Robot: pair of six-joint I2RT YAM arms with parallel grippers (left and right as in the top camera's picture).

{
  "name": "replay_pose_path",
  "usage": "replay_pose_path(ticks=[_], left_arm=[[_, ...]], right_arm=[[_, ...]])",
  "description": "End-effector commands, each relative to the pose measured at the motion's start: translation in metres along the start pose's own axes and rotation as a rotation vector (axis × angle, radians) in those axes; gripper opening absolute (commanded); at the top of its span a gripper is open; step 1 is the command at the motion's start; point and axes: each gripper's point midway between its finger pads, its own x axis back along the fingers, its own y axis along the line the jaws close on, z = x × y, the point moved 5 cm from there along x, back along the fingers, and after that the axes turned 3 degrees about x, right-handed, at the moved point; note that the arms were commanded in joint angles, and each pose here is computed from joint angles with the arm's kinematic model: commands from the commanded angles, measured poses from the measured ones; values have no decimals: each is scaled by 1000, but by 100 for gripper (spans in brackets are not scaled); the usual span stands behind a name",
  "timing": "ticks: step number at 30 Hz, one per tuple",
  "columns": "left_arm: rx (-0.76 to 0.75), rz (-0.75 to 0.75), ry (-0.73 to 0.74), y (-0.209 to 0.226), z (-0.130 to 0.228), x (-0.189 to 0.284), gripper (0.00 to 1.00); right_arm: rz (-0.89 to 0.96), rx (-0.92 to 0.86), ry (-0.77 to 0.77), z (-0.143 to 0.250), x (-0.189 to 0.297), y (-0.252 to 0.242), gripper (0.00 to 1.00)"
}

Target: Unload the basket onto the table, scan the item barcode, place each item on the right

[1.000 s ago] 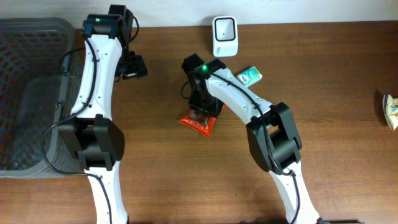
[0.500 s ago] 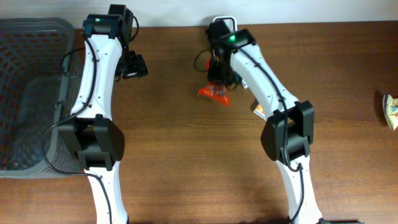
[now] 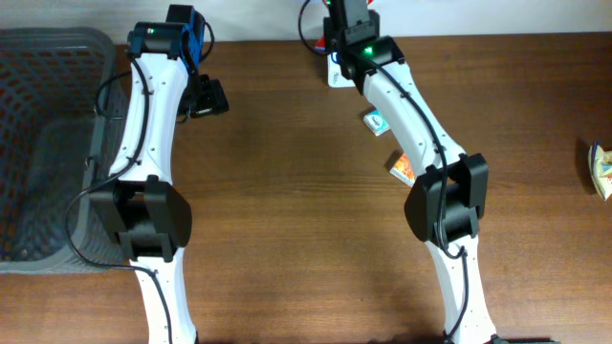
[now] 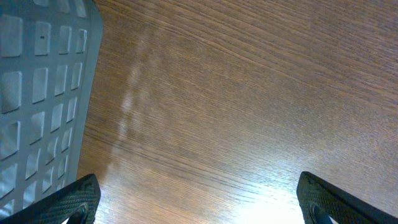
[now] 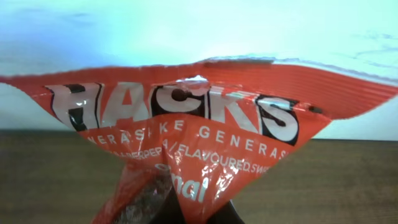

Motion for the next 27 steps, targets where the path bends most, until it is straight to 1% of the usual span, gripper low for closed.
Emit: replay_pose_path(ticks=[1,4,7,10,11,13,14,16,17,18,19,20,21,23,27], left_arm=[[17,9,5,0,0,-2,99],[17,11,2,-1,-1,-2,99],[17,11,2,-1,-1,-2,99],[17,10,2,-1,-1,-2,99],[17,10,2,-1,-1,-2,99],[17,24,10,-2,0,-2,99],[17,68,33,-7,3,-2,99],[17,139,73,-16,8,-1,99],[17,154,81,-18,9,0,99],[17,156,82,-18,9,0,99],[16,160,84,-18,9,0,99],[14,180,124,-20,16,1,99],[14,224,170,-25,23,3,99],[-9,310,206,-37,28,7,99],[-96,326,202,-55,38,11,99]], right_arm=[[55,-11,-7,10,-22,-15,4],[64,-22,-21,7,-25,-21,4],[172,-32,-45,-2,-16,-37,4],[257,-45,-67,-29,20,-60,4],[283,-49,-56,-37,37,-74,4],[365,-165,-1,-41,70,-125,4],[411,-247,34,-38,85,-155,4],[552,-447,143,-15,118,-232,4],[622,-524,213,4,130,-267,4],[699,-605,327,33,143,-308,4],[737,-649,381,49,148,-326,4],[805,-720,455,73,157,-353,4],[867,-775,519,95,165,-377,4],[973,-853,624,141,180,-427,4],[1030,-998,694,201,189,-475,4]])
